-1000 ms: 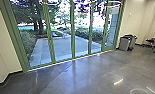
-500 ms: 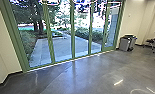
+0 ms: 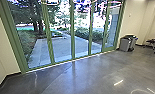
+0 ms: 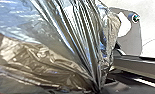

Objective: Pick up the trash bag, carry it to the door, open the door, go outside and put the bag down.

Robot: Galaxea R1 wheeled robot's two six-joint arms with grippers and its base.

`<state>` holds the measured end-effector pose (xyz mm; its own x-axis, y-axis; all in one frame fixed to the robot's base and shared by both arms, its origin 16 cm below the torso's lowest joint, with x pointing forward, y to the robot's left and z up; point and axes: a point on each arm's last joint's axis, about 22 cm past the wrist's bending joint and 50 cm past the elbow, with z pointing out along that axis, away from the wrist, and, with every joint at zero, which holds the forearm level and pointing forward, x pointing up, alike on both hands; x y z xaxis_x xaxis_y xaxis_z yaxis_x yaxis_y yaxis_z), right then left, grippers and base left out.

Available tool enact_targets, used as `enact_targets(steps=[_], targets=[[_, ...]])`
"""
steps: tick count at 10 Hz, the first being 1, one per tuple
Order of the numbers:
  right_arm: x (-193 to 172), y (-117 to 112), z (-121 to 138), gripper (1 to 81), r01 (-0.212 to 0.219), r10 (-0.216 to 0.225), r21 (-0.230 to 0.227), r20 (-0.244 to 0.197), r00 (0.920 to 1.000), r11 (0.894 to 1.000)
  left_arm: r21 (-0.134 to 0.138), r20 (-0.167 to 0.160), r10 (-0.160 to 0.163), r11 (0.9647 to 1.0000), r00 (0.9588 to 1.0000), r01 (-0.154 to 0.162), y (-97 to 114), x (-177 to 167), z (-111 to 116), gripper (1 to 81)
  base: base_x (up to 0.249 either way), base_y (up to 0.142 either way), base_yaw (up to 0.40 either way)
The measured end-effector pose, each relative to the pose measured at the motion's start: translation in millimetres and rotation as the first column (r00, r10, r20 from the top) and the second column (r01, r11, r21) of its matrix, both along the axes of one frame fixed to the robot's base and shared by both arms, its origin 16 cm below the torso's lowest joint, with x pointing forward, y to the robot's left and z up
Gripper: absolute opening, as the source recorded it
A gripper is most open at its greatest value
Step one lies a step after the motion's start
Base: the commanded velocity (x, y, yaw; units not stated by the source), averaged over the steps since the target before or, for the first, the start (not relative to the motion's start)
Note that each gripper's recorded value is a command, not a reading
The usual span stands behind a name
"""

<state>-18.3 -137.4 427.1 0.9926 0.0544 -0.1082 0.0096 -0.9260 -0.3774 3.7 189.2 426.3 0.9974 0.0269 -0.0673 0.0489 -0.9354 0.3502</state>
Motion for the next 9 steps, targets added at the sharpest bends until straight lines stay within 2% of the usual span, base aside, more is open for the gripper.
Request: enact_targets(steps=[4, 9], targets=[[1.7, 0.5, -0.1, 81.1, -0.001, 0.001, 0.000, 0.002, 1.0000, 1.000, 0.005, 0.008, 0.001, 1.0000, 1.0000, -0.001, 3.3, 5.8, -0.1, 1.0, 0.109, -0.081, 0.000], [1.0, 0.6, -0.1, 81.1, 0.000, 0.000, 0.000, 0.002, 1.0000, 1.000, 0.001, 0.003, 0.000, 1.0000, 1.0000, 0.000, 1.0, 1.4, 0.0, 1.0, 0.113, -0.091, 0.000]])
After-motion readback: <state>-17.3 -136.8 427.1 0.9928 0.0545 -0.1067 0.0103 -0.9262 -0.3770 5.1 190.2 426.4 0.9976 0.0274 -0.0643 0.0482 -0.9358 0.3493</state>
